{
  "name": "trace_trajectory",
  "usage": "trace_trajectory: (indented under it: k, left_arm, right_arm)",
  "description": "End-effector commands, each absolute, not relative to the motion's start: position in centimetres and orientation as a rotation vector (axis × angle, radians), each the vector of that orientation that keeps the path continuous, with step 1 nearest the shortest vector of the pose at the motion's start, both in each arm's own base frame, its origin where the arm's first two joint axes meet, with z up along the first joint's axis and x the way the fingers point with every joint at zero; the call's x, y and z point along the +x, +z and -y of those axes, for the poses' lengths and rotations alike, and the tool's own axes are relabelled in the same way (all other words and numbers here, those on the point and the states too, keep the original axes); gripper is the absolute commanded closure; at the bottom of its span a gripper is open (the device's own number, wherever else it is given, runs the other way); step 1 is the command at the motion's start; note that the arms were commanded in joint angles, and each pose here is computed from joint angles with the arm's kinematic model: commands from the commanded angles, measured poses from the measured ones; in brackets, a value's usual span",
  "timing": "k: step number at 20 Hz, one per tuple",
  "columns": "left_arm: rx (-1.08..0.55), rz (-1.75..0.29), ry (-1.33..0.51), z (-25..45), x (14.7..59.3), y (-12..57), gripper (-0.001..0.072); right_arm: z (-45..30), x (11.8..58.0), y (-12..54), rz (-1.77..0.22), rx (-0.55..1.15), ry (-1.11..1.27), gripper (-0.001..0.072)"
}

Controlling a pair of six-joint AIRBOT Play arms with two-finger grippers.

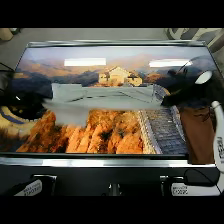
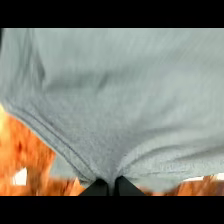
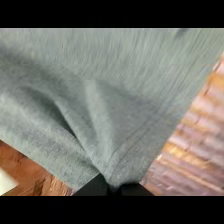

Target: Fold the shirts.

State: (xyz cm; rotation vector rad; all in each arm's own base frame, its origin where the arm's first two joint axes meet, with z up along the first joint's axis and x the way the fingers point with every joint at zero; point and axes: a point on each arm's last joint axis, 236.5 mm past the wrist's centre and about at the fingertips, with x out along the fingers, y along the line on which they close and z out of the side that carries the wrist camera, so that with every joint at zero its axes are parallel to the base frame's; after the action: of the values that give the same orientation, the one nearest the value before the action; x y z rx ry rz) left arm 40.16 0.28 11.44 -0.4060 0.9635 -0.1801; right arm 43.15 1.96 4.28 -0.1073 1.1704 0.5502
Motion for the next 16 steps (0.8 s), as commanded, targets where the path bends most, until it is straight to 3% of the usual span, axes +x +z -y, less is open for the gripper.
trace_trajectory:
  k: [1,3,5,8,16]
  left_arm:
    - [-0.244,-0.318,-0.177,0.3,37.7,38.6,0.0671]
    - [-0.134,0.126,-0.167,1.8,29.5,54.1,0.0672]
    - [-0.07,0.39,-0.169,3.8,20.8,61.6,0.0672]
    - [-0.045,0.435,-0.181,5.4,16.1,62.1,0.0672]
    - [-0.068,0.276,-0.148,4.3,18.8,58.7,0.0673]
  right_arm:
    - [0.5,43.4,28.3,-0.604,-0.445,0.325,0.0693]
    - [1.5,37.1,45.5,-0.149,-0.577,0.082,0.0693]
    - [1.5,28.4,54.5,0.125,-0.639,-0.07,0.0694]
    - [0.6,23.1,55.0,0.135,-0.626,-0.072,0.0694]
    - [1.1,23.9,50.3,-0.063,-0.62,-0.028,0.0694]
